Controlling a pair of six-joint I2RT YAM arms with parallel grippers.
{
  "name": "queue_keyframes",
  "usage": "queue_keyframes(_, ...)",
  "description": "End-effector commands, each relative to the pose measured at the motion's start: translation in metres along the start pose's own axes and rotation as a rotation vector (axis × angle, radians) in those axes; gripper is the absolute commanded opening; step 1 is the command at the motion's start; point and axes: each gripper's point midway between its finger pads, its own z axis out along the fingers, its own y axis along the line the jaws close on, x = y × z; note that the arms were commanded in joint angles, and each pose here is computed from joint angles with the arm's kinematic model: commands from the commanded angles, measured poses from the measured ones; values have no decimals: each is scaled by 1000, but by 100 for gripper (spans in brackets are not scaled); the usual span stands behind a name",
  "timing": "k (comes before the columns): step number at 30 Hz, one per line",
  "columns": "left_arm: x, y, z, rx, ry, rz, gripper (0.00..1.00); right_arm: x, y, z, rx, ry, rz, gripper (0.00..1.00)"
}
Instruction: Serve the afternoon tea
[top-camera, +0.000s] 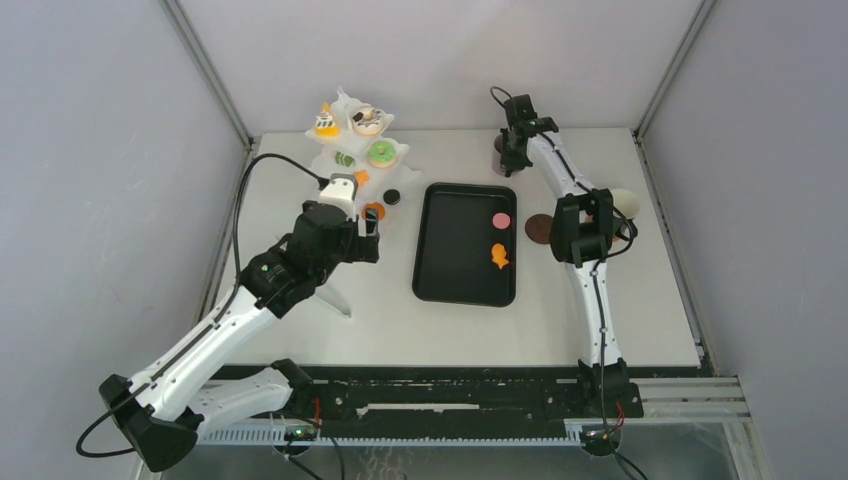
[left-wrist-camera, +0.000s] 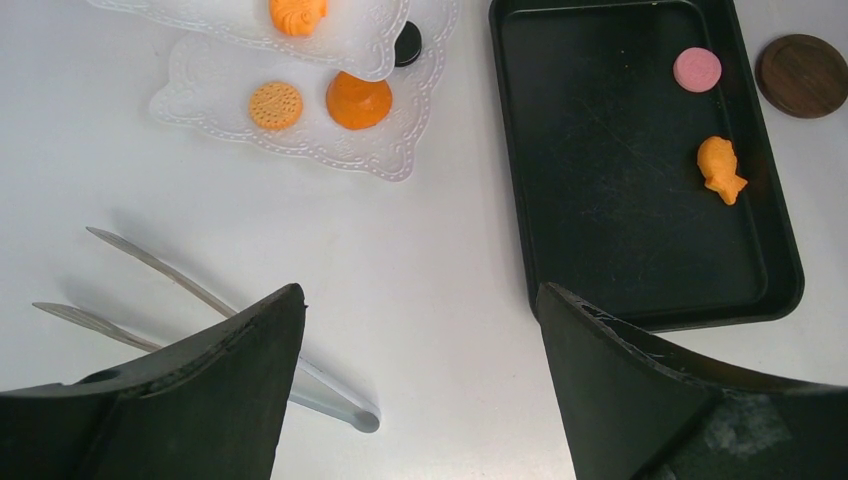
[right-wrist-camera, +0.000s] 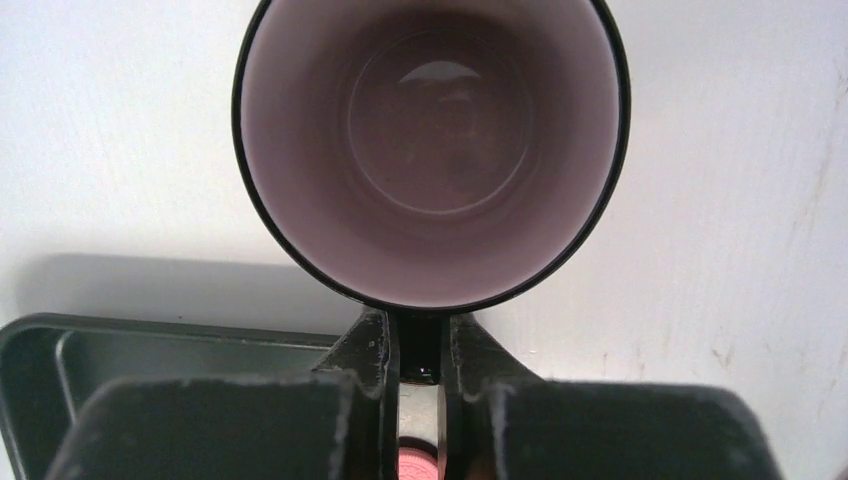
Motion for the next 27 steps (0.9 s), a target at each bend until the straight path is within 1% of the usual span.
queue_keyframes(1,-22,3,-9,0,-63,-14,90,-53,2,-47,-5,-168,23,0)
queue_keyframes(4,-23,0,-10,13,-64,-25,90,-73,-3,-92,8,-243,37,0)
queue_keyframes(7,-22,-2,-11,29,-67,-37,90,-83,-9,-133,21,-331,39,0)
queue_keyframes(11,-19,-5,-13,47,-71,-54,90,-66,-29,-161,82,-346,33,0)
queue_keyframes(12,-18,-4,-13,50,-71,-58,90,-61,-33,-174,89,-356,44,0)
queue_keyframes(18,-18,-9,-15,76,-77,-71,90,2,-51,-185,85,-313,52,0)
queue_keyframes(19,-19,-10,-15,82,-76,-73,90,22,-56,-179,88,-284,48,0)
queue_keyframes(21,-19,-12,-15,96,-77,-77,90,40,-62,-179,73,-285,66,0)
queue_keyframes(22,-19,-14,-15,102,-77,-77,90,45,-62,-182,40,-291,85,0)
queue_keyframes(24,-19,-16,-15,111,-78,-82,90,60,-63,-178,-1,-263,105,0)
queue_keyframes(27,-19,-18,-14,120,-77,-85,90,73,-61,-172,1,-236,89,0)
